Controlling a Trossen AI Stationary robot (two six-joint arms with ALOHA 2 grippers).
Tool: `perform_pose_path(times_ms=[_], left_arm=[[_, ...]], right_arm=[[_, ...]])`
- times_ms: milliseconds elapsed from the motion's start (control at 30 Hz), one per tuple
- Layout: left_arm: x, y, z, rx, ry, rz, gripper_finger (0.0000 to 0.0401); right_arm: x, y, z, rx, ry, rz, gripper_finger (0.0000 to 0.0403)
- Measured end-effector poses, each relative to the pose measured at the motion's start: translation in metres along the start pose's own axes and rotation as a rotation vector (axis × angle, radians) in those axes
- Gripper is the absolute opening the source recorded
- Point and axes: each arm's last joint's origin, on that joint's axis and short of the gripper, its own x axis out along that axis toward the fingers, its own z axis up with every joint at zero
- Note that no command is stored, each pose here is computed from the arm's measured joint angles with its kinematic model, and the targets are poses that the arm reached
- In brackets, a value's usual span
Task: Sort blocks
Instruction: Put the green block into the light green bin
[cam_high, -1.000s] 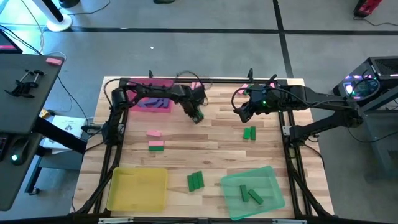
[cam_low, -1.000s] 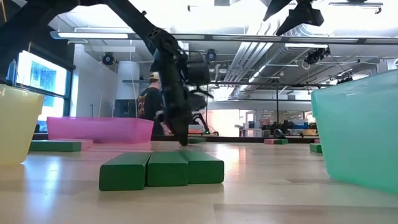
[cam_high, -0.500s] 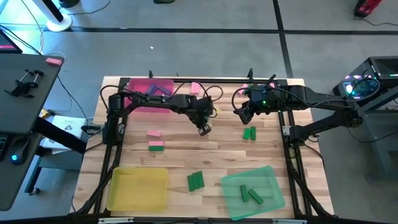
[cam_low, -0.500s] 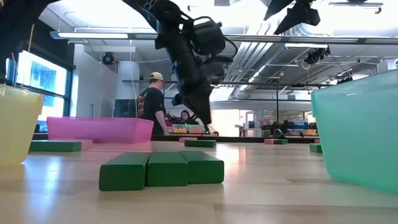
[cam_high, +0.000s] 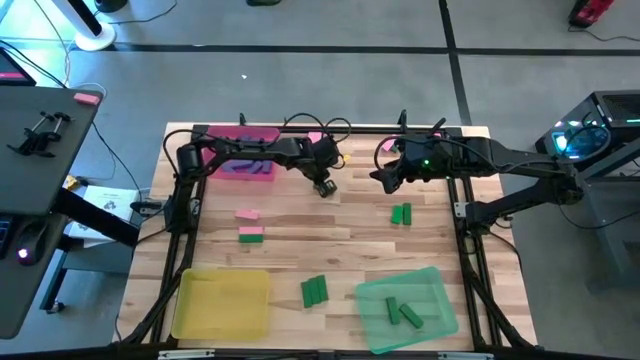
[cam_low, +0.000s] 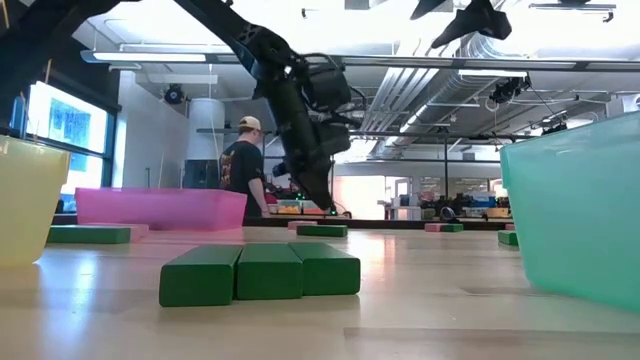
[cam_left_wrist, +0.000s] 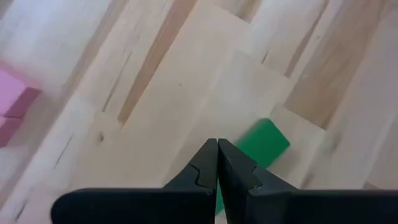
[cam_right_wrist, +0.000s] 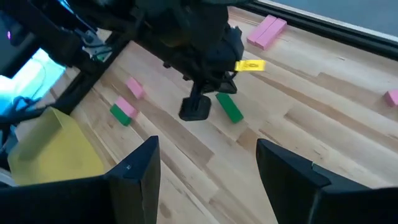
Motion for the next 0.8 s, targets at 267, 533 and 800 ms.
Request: perform_pose_path(times_ms=[267,533,800], left_arm=[[0.003,-0.016,-0.005,0.026,0.032,-0.083,0.0000],[0.017,-0.024,-0.018,0.025,0.026,-0.039,0.0000],[0.016,-0.026,-0.016,-0.005,0.004,-0.091,0.0000]], right_arm=[[0.000,0.000,0.000,0.075,-0.002,-0.002,0.0201],[0.000,0.000,0.000,0.124,0.000,-0.004,0.0201],[0.000,0.000,0.000,0.122,-0.003,-0.001,0.0201]])
